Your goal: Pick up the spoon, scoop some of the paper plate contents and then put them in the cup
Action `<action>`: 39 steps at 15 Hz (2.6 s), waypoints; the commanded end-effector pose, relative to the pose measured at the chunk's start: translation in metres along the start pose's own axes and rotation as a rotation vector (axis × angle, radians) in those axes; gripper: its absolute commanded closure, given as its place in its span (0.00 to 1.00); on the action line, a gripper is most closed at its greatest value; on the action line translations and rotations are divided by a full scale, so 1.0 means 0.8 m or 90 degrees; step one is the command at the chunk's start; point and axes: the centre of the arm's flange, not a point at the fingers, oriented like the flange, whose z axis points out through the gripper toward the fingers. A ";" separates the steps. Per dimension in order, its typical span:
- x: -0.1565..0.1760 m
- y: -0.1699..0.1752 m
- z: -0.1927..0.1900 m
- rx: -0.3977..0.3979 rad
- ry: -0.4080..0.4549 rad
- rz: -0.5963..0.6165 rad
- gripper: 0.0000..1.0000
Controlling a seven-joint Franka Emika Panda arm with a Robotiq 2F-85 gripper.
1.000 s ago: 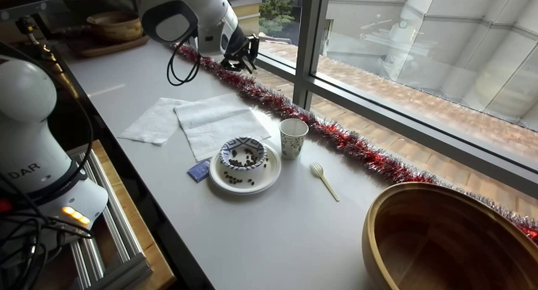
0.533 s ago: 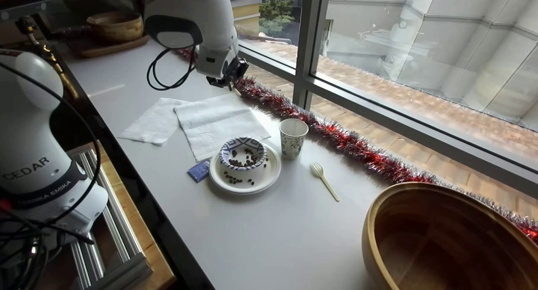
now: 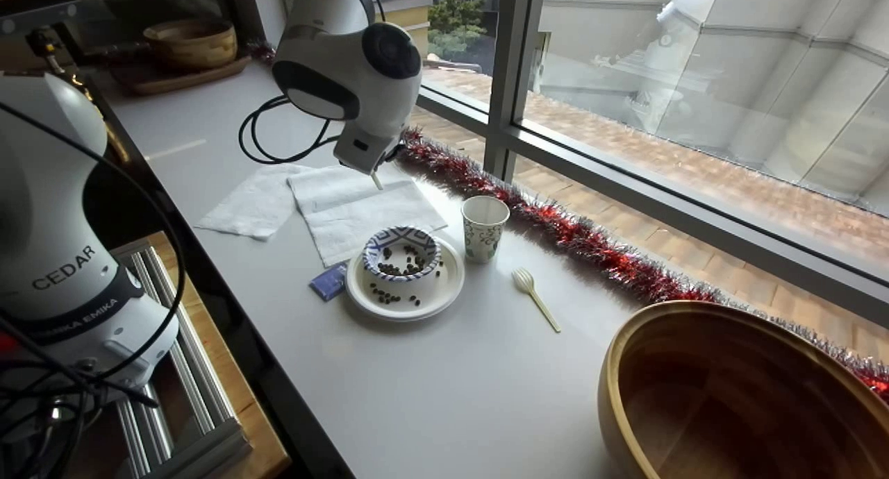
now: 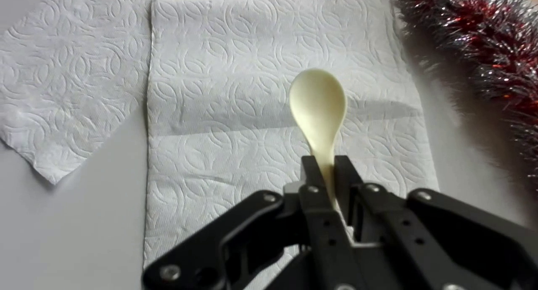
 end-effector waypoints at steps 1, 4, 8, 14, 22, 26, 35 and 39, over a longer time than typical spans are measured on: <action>0.024 -0.059 0.062 0.010 -0.050 0.032 0.97; 0.033 -0.072 0.090 0.040 -0.056 0.071 0.97; 0.044 -0.098 0.128 0.081 -0.060 0.126 0.97; 0.051 -0.112 0.158 0.058 -0.072 0.111 0.97; 0.016 -0.087 0.130 0.028 -0.023 -0.015 0.48; -0.031 -0.053 0.062 0.048 0.050 -0.116 0.20; -0.106 0.026 -0.046 0.037 0.214 -0.300 0.00; -0.101 -0.014 0.006 0.035 0.213 -0.299 0.00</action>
